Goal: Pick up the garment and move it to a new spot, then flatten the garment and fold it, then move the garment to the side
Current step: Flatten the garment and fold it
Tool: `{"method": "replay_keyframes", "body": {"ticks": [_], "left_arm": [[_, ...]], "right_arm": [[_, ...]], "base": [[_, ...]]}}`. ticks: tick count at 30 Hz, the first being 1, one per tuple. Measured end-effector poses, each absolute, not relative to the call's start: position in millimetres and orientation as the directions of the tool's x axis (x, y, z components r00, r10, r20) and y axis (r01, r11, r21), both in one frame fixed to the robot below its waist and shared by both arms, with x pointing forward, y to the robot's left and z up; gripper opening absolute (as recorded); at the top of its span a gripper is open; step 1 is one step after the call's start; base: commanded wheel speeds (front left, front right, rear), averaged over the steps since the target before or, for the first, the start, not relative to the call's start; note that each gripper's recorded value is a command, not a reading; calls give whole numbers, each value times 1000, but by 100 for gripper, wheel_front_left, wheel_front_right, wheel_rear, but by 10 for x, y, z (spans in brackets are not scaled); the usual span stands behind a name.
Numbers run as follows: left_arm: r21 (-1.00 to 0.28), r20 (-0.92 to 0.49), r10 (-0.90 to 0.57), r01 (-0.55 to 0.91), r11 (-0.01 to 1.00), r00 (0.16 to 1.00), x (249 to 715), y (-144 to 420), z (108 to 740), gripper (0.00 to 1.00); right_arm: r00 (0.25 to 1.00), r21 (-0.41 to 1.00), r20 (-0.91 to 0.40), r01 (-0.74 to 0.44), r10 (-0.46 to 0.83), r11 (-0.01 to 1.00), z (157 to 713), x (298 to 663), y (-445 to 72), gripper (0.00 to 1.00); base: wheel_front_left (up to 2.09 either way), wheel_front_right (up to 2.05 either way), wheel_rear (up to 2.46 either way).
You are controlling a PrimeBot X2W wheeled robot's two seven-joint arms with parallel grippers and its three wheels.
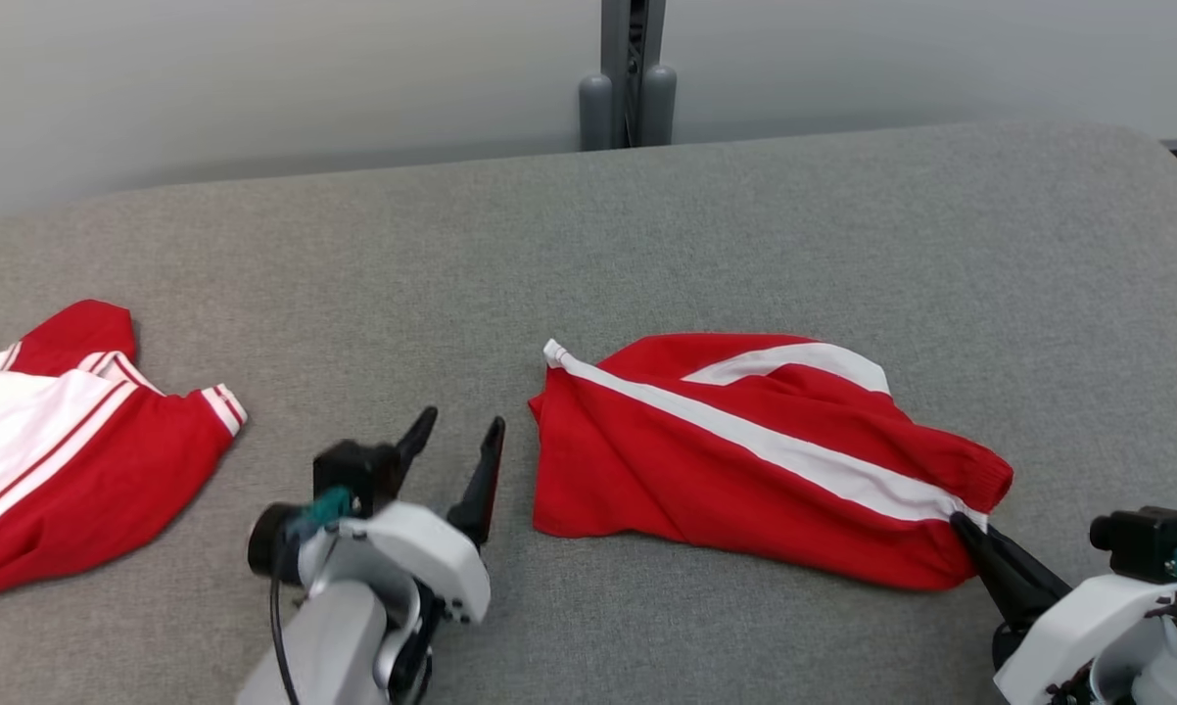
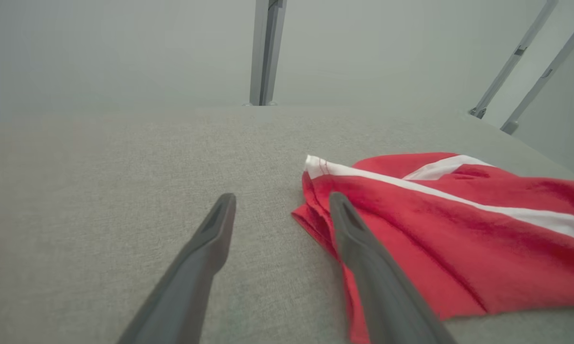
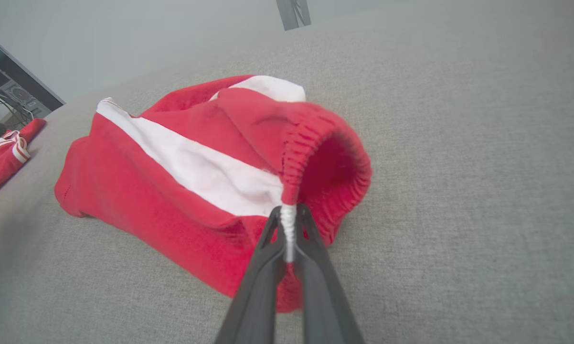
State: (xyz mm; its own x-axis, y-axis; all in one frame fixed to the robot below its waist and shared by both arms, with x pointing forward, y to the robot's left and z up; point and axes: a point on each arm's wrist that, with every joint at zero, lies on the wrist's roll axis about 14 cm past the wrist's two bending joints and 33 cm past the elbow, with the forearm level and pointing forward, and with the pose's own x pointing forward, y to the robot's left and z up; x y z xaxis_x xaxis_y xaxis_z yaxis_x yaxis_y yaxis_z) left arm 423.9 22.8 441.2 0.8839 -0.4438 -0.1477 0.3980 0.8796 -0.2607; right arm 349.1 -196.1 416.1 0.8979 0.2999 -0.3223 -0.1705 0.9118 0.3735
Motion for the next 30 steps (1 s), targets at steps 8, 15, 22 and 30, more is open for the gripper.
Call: {"method": "replay_keyframes", "body": {"ticks": [8,15,22,30], "left_arm": [[-372,-307,-517,399,838,799,4646,-12,4250,100],[-456,-392,-581,398,796,713,4793,-258,4166,100],[-518,-430,-633,397,757,644,4804,-451,4087,100],[-531,-455,-670,424,733,587,4789,-601,4012,100]], "right_arm": [[888,393,-335,-172,315,903,4093,3561,-1868,0],[874,389,-370,-161,314,907,3982,3570,-1889,0],[870,400,-379,-155,317,903,3943,3624,-1878,0],[865,409,-391,-143,315,901,3879,3660,-1874,0]], "base": [[0,0,0],[0,0,0],[0,0,0],[0,0,0]]}}
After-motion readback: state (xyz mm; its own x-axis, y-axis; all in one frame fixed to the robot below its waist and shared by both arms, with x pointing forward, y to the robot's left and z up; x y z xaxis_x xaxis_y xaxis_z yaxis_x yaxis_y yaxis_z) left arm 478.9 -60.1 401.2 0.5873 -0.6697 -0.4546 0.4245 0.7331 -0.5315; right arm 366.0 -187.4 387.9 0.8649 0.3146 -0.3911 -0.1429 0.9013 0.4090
